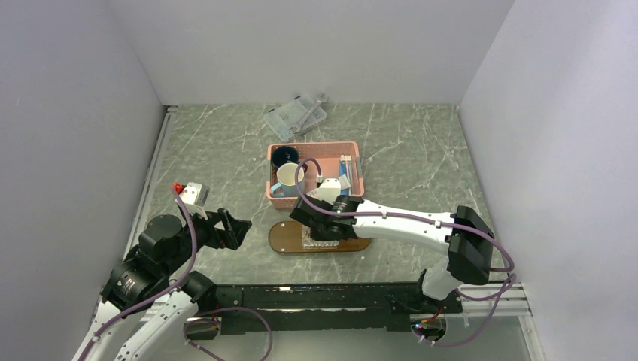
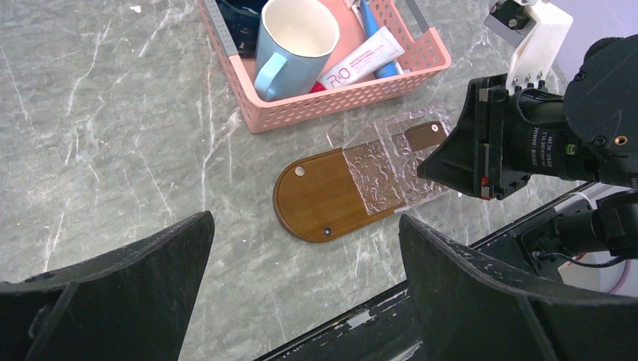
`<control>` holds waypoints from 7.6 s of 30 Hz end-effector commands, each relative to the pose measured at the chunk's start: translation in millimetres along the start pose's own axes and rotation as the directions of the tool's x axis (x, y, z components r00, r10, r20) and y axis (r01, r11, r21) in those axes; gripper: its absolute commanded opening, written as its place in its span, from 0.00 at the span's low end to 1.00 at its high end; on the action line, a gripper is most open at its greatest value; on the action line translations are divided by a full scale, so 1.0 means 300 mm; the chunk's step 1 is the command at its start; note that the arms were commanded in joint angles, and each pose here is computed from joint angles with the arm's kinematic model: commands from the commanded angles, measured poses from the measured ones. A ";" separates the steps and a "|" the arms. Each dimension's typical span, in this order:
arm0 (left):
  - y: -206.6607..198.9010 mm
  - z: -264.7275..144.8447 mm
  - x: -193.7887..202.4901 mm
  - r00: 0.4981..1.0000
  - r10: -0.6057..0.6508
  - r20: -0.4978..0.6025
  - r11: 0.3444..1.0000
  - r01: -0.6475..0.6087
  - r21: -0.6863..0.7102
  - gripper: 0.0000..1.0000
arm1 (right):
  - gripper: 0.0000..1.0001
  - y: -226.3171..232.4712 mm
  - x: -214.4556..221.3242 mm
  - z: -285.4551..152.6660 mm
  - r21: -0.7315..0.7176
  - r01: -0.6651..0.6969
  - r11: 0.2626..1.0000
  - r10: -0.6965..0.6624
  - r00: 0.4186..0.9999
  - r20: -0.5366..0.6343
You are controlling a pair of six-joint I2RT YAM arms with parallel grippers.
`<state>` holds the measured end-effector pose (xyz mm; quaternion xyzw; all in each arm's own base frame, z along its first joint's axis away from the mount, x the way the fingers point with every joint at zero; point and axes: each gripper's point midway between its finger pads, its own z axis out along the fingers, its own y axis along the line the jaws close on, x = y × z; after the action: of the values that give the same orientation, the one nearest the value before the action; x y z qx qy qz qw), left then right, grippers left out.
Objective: Prepare toiletry sets of a toothbrush and toothpaste on the tray
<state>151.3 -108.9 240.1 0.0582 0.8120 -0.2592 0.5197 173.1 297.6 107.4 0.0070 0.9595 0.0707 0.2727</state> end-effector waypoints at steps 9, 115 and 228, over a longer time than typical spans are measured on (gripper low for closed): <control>-0.008 0.001 -0.031 0.999 0.001 0.034 1.000 -0.001 0.007 0.99 | 0.23 0.004 -0.046 -0.028 -0.004 -0.024 1.000 0.025 0.999 0.043; -0.013 -0.017 -0.046 0.998 0.002 0.070 1.000 -0.004 0.020 0.99 | 0.48 0.188 -0.619 0.324 -0.094 0.121 0.988 -0.117 0.992 0.047; -0.003 -0.115 -0.091 0.977 -0.029 0.212 0.999 0.022 0.035 0.99 | 0.00 0.369 -0.419 -0.391 -0.165 0.396 0.903 -0.338 0.893 0.296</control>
<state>135.5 -93.2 264.2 0.0412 0.7650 -0.2805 0.5783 210.1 376.1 255.9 -0.2359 0.8957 0.0950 0.3648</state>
